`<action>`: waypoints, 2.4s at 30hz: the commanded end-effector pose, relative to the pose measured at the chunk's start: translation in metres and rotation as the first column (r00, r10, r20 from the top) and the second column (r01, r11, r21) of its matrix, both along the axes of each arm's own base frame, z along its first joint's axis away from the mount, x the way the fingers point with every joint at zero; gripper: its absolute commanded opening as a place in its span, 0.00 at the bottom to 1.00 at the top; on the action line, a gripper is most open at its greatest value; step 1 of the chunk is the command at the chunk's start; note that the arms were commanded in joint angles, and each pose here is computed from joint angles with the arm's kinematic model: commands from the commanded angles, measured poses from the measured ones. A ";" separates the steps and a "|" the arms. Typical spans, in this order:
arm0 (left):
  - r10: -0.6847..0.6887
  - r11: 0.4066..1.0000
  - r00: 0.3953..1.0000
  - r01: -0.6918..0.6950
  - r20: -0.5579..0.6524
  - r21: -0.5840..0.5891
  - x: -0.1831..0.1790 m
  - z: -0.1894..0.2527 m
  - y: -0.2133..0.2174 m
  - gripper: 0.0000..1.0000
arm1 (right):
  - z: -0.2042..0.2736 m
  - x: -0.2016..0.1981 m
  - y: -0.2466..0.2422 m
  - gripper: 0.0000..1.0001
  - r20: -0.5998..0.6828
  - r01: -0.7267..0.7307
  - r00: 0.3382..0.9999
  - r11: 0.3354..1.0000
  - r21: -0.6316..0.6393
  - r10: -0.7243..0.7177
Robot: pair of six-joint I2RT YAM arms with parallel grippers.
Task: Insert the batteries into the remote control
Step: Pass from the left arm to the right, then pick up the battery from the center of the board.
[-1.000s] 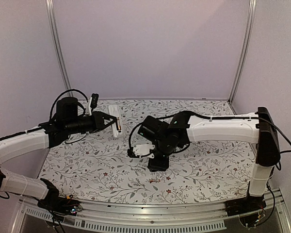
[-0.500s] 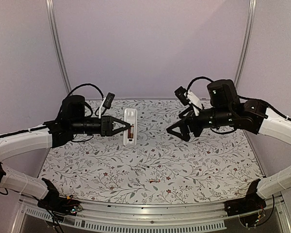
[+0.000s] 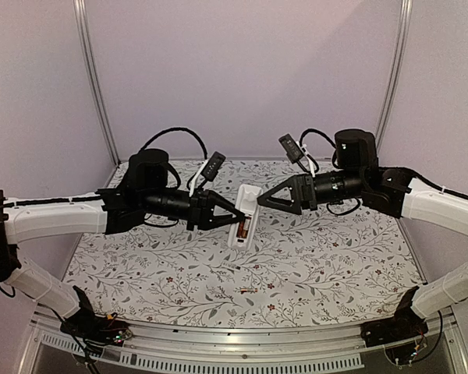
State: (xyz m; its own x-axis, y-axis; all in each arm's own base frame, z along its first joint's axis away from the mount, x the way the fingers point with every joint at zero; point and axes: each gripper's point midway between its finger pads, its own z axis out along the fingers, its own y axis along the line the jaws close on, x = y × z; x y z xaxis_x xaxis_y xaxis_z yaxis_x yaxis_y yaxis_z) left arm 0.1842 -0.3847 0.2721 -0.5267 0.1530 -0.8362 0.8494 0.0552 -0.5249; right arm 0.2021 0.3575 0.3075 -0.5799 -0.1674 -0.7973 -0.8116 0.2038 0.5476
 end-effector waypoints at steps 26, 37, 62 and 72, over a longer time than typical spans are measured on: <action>-0.124 0.992 0.992 0.124 -0.010 -0.032 -0.013 0.007 -0.035 0.04 | -0.008 -0.020 0.018 0.32 -0.152 -0.147 0.975 0.984 0.101 0.161; -0.001 1.000 1.000 0.001 -0.031 0.013 0.009 0.003 -0.029 0.38 | -0.010 -0.017 0.017 0.05 -0.157 -0.156 0.973 0.983 0.100 0.170; 0.119 0.682 0.975 -0.219 0.189 0.698 -0.036 -0.129 0.032 0.70 | -0.083 0.085 -0.115 0.00 -0.229 0.367 0.890 0.918 -0.153 -0.394; -0.189 0.487 0.966 -0.062 0.175 0.871 -0.049 -0.195 0.002 0.50 | -0.094 0.083 -0.131 0.00 -0.241 0.387 0.877 0.908 -0.160 -0.416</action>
State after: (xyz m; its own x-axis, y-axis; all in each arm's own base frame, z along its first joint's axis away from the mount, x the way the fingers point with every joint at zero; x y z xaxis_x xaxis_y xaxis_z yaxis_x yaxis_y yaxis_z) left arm 0.1478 -0.3856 0.1049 -0.4381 0.7695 -0.4648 0.8912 0.4394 -0.1126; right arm 0.2883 0.2330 0.2122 -0.8141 0.0505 -0.5785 -0.4634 0.5439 0.6996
